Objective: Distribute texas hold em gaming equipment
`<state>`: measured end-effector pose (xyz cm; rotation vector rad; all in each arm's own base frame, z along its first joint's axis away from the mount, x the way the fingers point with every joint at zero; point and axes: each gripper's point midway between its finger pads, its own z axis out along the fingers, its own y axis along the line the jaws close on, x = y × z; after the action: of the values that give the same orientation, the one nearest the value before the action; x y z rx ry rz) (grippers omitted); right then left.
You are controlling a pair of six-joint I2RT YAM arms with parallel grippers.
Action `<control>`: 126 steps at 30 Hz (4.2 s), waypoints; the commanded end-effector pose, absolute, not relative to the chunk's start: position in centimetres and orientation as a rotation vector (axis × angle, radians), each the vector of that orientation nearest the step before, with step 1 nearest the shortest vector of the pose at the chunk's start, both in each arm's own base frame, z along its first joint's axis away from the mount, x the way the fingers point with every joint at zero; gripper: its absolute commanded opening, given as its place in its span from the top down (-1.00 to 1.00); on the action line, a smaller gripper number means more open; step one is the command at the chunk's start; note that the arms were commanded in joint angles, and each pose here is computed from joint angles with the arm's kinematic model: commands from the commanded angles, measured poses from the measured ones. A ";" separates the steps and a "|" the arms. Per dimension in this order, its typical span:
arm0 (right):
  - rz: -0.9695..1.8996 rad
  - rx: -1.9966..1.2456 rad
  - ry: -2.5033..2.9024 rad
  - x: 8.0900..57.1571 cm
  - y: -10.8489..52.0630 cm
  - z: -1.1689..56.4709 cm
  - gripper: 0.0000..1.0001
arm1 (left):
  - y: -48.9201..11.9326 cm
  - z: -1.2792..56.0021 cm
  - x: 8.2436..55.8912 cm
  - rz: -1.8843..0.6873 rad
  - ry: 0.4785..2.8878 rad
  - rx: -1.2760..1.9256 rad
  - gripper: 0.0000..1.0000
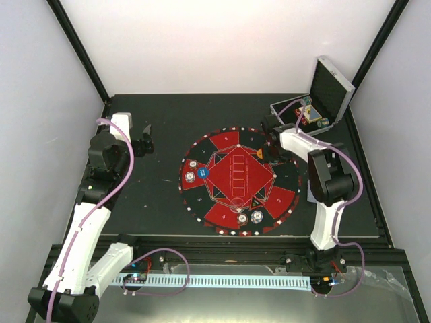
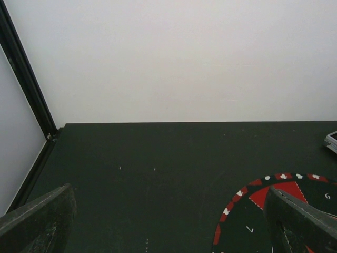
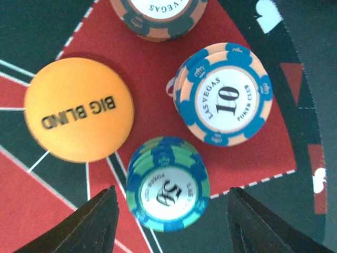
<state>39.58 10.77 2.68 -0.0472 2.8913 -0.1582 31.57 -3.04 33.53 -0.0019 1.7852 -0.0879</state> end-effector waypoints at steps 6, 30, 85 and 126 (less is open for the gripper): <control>-0.058 -0.060 2.766 38.6 10.1 9.5 -0.34 | -2.8 34.3 31.5 -0.095 1.760 -0.013 -0.98; -0.047 0.373 2.733 47.0 -4.1 7.2 -0.50 | -3.0 34.0 31.7 -0.099 1.769 -0.010 -0.98; 0.013 0.290 2.763 47.9 -3.0 7.8 0.23 | -2.9 34.1 31.7 -0.092 1.768 -0.011 -0.98; 0.099 -0.457 2.926 18.7 18.1 5.4 0.25 | -3.1 34.1 31.6 -0.114 1.765 -0.009 -0.98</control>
<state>19.86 20.39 6.06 -0.5453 2.8972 0.1860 31.57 -3.22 33.52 -0.0010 1.7861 -0.1029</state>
